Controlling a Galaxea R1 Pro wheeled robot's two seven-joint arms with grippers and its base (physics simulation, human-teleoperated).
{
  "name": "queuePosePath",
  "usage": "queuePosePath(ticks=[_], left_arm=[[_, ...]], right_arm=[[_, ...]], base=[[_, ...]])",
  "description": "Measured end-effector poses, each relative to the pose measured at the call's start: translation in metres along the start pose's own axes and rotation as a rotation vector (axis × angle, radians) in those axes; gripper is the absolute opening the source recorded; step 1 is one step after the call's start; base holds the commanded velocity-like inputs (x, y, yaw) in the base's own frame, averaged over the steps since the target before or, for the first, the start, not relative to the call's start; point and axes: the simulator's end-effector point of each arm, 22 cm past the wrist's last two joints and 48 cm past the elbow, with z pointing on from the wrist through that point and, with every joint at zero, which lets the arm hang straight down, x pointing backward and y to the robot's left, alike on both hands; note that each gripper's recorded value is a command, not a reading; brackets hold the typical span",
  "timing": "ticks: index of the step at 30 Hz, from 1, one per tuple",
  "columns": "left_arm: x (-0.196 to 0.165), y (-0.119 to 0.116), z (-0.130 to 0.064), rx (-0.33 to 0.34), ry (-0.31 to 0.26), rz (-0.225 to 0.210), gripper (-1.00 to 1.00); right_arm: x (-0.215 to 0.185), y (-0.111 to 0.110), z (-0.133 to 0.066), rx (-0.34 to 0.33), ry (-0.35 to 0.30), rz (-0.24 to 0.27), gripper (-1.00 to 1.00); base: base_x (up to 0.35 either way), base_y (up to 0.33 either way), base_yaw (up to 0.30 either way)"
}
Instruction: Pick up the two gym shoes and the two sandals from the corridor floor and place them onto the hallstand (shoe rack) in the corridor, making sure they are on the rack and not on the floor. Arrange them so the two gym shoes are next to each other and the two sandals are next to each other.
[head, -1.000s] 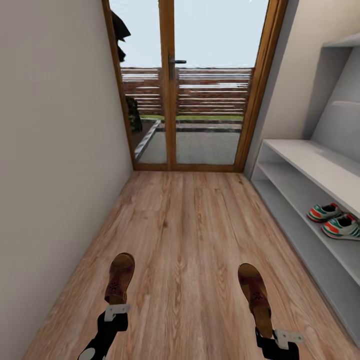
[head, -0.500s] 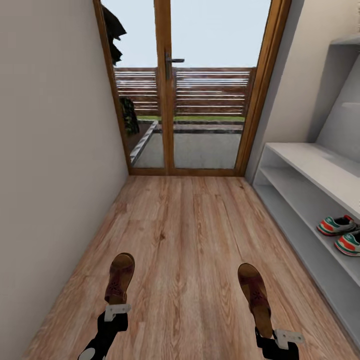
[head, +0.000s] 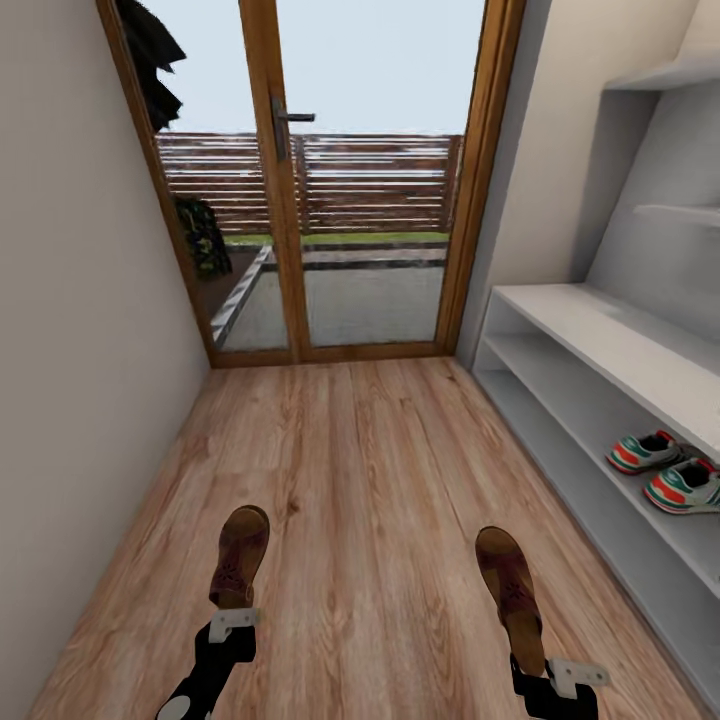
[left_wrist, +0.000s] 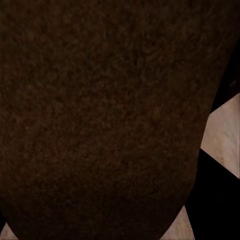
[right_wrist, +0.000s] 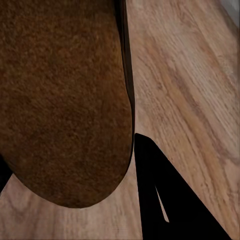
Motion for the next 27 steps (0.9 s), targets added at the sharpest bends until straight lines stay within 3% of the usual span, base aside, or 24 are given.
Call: queuePosePath(ticks=[27], left_arm=[[-0.0001, 0.0000, 0.0001, 0.000, 0.000, 0.000, -1.00]], right_arm=[[-0.0004, 0.0000, 0.0001, 0.000, -0.001, 0.000, -1.00]], base=[[0.305, 0.190, -0.263]])
